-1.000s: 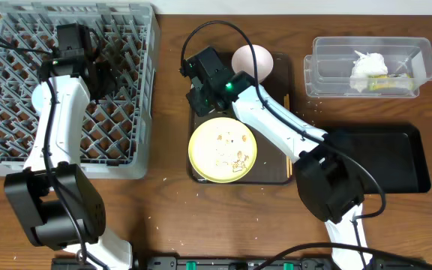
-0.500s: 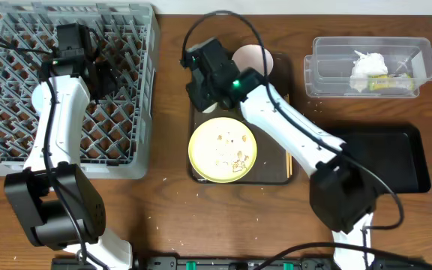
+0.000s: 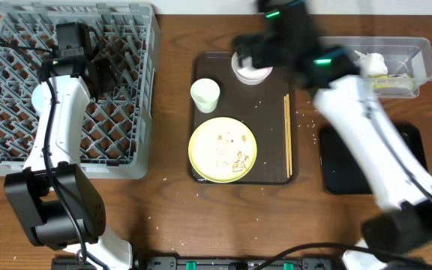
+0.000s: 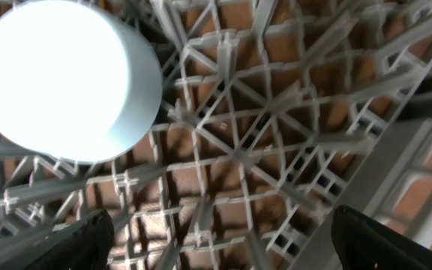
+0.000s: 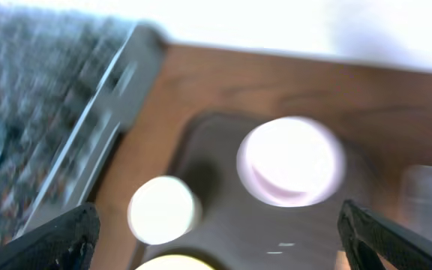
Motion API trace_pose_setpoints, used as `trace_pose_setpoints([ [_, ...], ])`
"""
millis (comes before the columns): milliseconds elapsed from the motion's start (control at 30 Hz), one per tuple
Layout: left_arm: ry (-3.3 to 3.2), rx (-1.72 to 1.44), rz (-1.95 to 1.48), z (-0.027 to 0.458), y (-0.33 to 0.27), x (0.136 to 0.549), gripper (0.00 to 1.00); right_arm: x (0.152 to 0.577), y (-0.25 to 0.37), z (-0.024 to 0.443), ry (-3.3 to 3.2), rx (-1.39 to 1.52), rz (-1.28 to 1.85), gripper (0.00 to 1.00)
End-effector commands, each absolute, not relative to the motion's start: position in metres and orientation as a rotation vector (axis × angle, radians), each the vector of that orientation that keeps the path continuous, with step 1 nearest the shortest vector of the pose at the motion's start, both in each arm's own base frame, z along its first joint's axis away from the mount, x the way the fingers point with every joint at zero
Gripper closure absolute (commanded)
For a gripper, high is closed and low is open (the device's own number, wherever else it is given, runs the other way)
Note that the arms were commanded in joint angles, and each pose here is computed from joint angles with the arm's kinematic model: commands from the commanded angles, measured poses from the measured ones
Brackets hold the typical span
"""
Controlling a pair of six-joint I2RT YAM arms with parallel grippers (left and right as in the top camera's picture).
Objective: Sort waste into correct bins and load items into the dishwasher
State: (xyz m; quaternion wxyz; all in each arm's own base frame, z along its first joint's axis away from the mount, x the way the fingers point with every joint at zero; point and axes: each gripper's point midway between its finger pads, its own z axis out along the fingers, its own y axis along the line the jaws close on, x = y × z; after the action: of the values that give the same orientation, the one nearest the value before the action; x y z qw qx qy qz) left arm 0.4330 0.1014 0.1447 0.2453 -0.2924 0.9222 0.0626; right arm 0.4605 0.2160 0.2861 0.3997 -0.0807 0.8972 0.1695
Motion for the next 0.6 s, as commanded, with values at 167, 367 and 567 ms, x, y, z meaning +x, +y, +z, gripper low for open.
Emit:
trace_pose_setpoints([
  [167,2.459,-0.806,0.162,0.156,0.105,0.441,0.07,0.457,0.104,0.315,2.279,-0.017,0.247,0.01],
  [367,2.517,-0.89,-0.067,0.146,0.075,0.435,0.02,0.457,0.039,0.302,2.33,0.128,0.115,0.01],
  [567,2.583,-0.709,-0.828,0.166,-0.028,0.437,0.02,0.456,-0.025,0.3,2.327,0.291,0.04,0.01],
])
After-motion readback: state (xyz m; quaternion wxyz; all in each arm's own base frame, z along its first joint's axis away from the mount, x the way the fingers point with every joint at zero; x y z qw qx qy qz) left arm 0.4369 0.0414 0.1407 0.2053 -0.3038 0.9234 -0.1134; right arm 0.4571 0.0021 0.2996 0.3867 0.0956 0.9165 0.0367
